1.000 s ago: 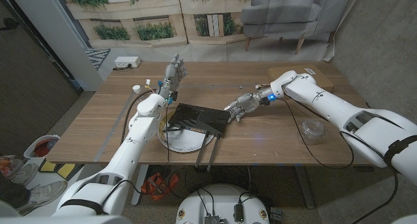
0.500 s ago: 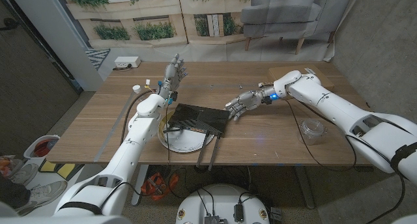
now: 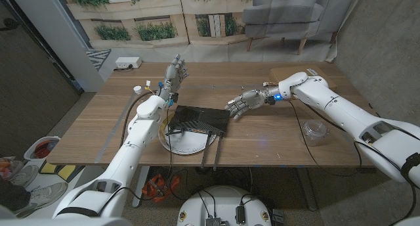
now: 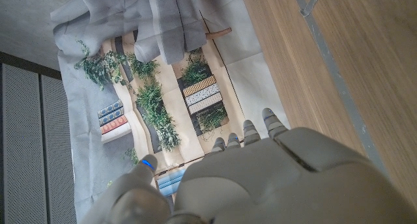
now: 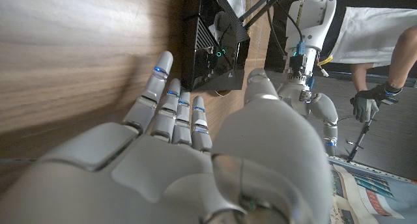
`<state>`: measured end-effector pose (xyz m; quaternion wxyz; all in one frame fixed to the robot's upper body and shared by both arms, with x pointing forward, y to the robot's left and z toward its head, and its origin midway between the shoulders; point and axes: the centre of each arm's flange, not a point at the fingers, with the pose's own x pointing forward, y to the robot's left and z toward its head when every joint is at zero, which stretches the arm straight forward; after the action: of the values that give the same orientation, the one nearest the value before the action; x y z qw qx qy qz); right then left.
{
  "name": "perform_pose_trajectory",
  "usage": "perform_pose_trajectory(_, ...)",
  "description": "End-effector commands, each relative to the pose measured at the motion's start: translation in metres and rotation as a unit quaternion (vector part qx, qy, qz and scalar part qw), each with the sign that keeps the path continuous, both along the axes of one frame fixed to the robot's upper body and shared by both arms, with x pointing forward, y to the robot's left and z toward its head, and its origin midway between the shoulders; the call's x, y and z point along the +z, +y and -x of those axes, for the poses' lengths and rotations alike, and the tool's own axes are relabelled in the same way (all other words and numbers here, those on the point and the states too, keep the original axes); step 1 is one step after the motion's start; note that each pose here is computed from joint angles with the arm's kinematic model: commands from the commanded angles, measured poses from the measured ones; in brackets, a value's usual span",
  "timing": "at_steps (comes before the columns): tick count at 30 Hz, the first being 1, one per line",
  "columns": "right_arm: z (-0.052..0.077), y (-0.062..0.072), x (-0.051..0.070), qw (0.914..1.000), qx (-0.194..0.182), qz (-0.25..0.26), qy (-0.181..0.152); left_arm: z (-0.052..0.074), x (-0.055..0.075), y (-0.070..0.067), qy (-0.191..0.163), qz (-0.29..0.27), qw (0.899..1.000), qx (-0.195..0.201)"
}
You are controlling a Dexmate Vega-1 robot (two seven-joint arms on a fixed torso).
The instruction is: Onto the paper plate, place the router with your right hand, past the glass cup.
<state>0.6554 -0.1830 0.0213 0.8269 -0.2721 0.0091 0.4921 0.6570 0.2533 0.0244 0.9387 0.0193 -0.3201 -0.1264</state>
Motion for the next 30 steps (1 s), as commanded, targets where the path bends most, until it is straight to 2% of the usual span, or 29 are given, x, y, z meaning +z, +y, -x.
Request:
perform_pose_trajectory(1, 0.010, -0.008, 0.004, 0.9990, -0.015, -0.034, -0.024, 0.005, -0.002, 0.002, -0.002, -0.001, 1.000, -0.001)
perform_pose_trajectory(13, 0.017, -0.013, 0.006, 0.9975, -0.024, -0.055, -0.037, 0.009, -0.003, 0.003, -0.001, -0.006, 1.000, -0.004)
perform_pose_trajectory(30, 0.023, -0.017, 0.018, 0.9948, -0.029, -0.072, -0.066, 0.011, -0.002, 0.006, 0.000, -0.014, 1.000, -0.009)
